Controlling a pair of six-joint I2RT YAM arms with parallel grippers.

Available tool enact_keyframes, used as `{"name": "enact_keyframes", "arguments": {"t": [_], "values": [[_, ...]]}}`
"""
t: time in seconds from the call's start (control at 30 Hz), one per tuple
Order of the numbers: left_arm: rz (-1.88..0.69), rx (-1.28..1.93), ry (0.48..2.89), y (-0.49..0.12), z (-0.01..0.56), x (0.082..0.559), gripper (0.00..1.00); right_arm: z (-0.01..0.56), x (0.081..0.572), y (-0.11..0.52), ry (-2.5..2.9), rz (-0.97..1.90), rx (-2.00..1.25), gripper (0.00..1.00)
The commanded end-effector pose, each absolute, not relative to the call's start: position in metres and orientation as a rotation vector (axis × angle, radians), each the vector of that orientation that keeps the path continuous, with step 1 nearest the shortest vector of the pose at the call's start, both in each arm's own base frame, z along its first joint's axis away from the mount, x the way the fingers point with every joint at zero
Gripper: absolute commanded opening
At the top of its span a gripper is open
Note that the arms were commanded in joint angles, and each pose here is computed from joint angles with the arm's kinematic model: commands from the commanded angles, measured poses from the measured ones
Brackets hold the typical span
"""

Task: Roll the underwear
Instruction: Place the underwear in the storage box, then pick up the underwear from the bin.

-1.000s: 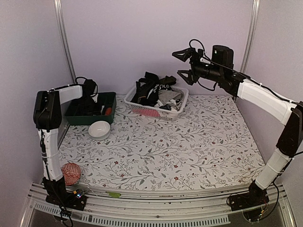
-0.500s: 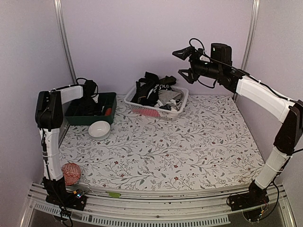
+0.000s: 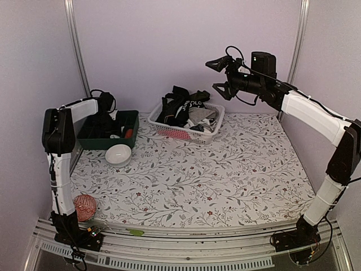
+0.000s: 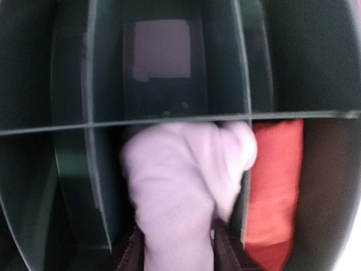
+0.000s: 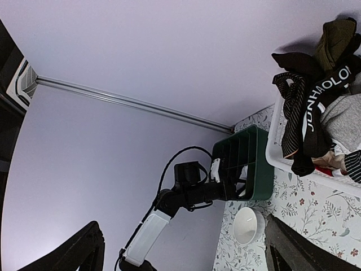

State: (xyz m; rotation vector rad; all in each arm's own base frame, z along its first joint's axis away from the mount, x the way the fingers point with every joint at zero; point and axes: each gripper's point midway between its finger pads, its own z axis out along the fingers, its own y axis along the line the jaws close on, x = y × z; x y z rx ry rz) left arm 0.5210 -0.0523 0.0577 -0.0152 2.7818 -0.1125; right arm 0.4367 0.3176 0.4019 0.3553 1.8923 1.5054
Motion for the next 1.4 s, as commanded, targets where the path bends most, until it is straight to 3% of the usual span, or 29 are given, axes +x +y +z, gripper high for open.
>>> {"name": "enact_keyframes", "arguments": {"t": [0.0, 0.43, 0.53, 0.67, 0.93, 1.13, 1.37], "values": [[-0.073, 0.006, 2.7, -0.047, 0.1, 0.529, 0.51, 0.428, 0.435, 0.311, 1.827, 1.511, 0.329, 0.99], [-0.059, 0.11, 2.558, -0.053, 0.156, 0.539, 0.57, 0.44, 0.428, 0.314, 1.788, 1.517, 0.226, 0.99], [-0.036, 0.178, 2.463, -0.06, 0.184, 0.543, 0.7, 0.444, 0.424, 0.311, 1.768, 1.485, 0.183, 0.99], [-0.046, 0.274, 2.311, -0.076, 0.237, 0.546, 0.95, 0.447, 0.417, 0.303, 1.745, 1.418, 0.128, 0.99], [-0.33, 0.519, 2.032, -0.13, 0.333, 0.526, 0.96, 0.427, 0.393, 0.281, 1.771, 1.244, 0.006, 0.99], [-0.618, 0.842, 1.947, -0.197, 0.31, 0.512, 0.96, 0.4, 0.374, 0.239, 1.742, 1.119, 0.084, 0.99], [-0.638, 1.054, 1.927, -0.256, 0.238, 0.528, 0.96, 0.388, 0.359, 0.208, 1.749, 1.137, 0.204, 0.99]]}}
